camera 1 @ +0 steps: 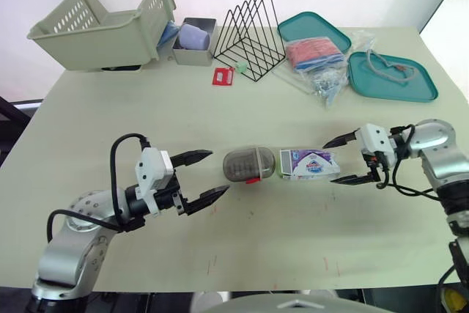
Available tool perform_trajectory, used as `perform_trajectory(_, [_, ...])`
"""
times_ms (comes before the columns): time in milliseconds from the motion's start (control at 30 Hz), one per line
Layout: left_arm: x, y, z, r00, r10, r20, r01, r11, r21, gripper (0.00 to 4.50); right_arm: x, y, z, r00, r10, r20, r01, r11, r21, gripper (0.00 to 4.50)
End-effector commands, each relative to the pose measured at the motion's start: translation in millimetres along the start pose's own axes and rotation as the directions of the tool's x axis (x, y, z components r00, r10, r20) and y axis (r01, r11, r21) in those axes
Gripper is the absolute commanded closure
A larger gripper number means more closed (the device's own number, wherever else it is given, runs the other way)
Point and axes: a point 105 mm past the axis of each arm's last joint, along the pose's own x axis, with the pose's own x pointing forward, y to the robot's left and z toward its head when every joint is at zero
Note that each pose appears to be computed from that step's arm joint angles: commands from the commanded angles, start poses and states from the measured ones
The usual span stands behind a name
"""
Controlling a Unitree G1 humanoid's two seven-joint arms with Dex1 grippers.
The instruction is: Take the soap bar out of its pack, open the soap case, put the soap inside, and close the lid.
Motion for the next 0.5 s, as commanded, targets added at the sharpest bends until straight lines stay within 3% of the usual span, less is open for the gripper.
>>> perform_trajectory(33, [2.1, -4.3, 5.5, 1.0, -0.014, 0.02, 0.013, 1.0, 0.027, 0.0, -5.3, -4.0, 1.6, 0.999, -0.048, 0.017, 0.048, 0.999, -0.021, 0.05])
perform_trajectory(233, [2.8, -3.9, 4.6, 1.0, -0.008, 0.019, 0.008, 1.0, 0.024, 0.0, -4.3, -4.7, -2.1, 0.998, -0.062, 0.024, 0.062, 0.998, -0.012, 0.05])
perform_trajectory(267, [3.0, -3.9, 4.6, 1.0, -0.007, 0.019, 0.007, 1.0, 0.023, 0.0, -4.3, -4.7, -2.7, 0.998, -0.064, 0.025, 0.064, 0.998, -0.006, 0.57])
perform_trajectory(333, [3.3, -3.9, 4.5, 1.0, -0.006, 0.019, 0.005, 1.0, 0.023, 0.0, -4.3, -4.9, -2.8, 0.997, -0.067, 0.031, 0.067, 0.998, -0.003, 1.17])
perform_trajectory(367, [3.3, -3.8, 4.3, 1.0, -0.005, 0.019, 0.004, 1.0, 0.022, 0.0, -4.3, -5.2, -2.6, 0.997, -0.069, 0.036, 0.069, 0.998, -0.002, 1.82])
perform_trajectory(500, [2.9, -3.3, 2.8, 1.0, 0.002, 0.02, -0.003, 1.0, 0.018, 0.0, -3.7, -6.6, -0.8, 0.996, -0.08, 0.048, 0.08, 0.997, -0.003, 2.91])
